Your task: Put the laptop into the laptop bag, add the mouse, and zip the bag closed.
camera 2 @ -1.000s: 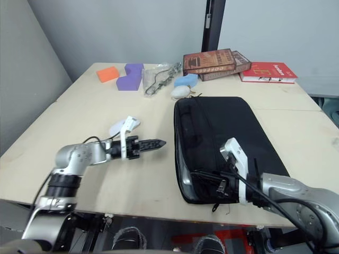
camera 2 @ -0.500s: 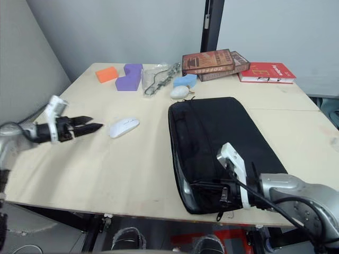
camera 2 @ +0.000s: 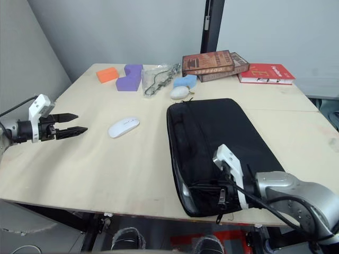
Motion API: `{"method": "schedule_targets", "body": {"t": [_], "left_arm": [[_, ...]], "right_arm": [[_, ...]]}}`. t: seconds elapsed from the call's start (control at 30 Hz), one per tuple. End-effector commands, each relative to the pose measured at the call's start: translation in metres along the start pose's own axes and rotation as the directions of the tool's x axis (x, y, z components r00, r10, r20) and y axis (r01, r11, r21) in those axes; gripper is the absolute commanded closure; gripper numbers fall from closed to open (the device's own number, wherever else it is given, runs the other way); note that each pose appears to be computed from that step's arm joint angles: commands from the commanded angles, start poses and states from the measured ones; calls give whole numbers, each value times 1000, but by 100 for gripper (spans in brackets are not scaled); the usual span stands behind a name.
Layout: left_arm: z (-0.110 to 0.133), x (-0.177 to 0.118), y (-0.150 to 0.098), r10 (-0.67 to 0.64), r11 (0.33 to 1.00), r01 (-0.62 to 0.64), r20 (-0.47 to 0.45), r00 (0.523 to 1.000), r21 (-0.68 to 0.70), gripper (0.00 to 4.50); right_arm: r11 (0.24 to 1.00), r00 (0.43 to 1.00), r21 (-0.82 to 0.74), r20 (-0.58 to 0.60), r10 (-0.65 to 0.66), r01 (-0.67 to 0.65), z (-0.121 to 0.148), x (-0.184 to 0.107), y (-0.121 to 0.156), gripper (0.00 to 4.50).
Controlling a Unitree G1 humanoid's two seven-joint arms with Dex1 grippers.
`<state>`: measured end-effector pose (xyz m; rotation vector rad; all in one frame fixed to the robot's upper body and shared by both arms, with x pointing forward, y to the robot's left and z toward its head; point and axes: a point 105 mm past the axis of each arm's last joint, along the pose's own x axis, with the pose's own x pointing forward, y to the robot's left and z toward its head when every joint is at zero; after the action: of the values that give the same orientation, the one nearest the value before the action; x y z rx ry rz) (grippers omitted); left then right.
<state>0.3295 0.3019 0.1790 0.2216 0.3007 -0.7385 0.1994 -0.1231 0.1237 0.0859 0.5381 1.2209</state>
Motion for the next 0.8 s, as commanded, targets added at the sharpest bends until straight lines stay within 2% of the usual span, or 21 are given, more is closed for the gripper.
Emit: {"method": "schedule_targets", "body": {"t": [0.03, 0.17, 0.27, 0.3, 0.37, 0.57, 0.63, 0.8], "left_arm": [[8, -5, 2, 12, 1000, -13, 34, 999, 17, 0], [10, -8, 6, 34, 999, -34, 48, 998, 14, 0], [14, -9, 8, 33, 999, -34, 54, 998, 19, 0], [16, -10, 8, 36, 999, -37, 56, 998, 27, 0], [22, -15, 14, 55, 997, -58, 70, 996, 46, 0], [30, -27, 31, 107, 990, -114, 84, 991, 82, 0], [33, -32, 36, 126, 986, -134, 83, 989, 96, 0], [38, -43, 47, 178, 974, -188, 82, 981, 127, 0]], "right_arm": [[998, 999, -57, 29, 12, -11, 14, -8, 4, 282], [995, 997, -96, 76, 10, -2, 35, -26, 6, 144], [982, 989, -156, 121, -85, 104, 58, -47, -9, 36], [965, 980, -194, 132, -152, 176, 65, -56, -20, 3], [875, 933, -325, 108, -343, 359, 81, -93, -51, 3], [667, 795, -502, 72, -602, 550, 105, -178, -90, 3], [635, 763, -513, 61, -644, 577, 106, -198, -97, 3], [626, 742, -494, 62, -667, 604, 108, -223, -104, 3]]}}
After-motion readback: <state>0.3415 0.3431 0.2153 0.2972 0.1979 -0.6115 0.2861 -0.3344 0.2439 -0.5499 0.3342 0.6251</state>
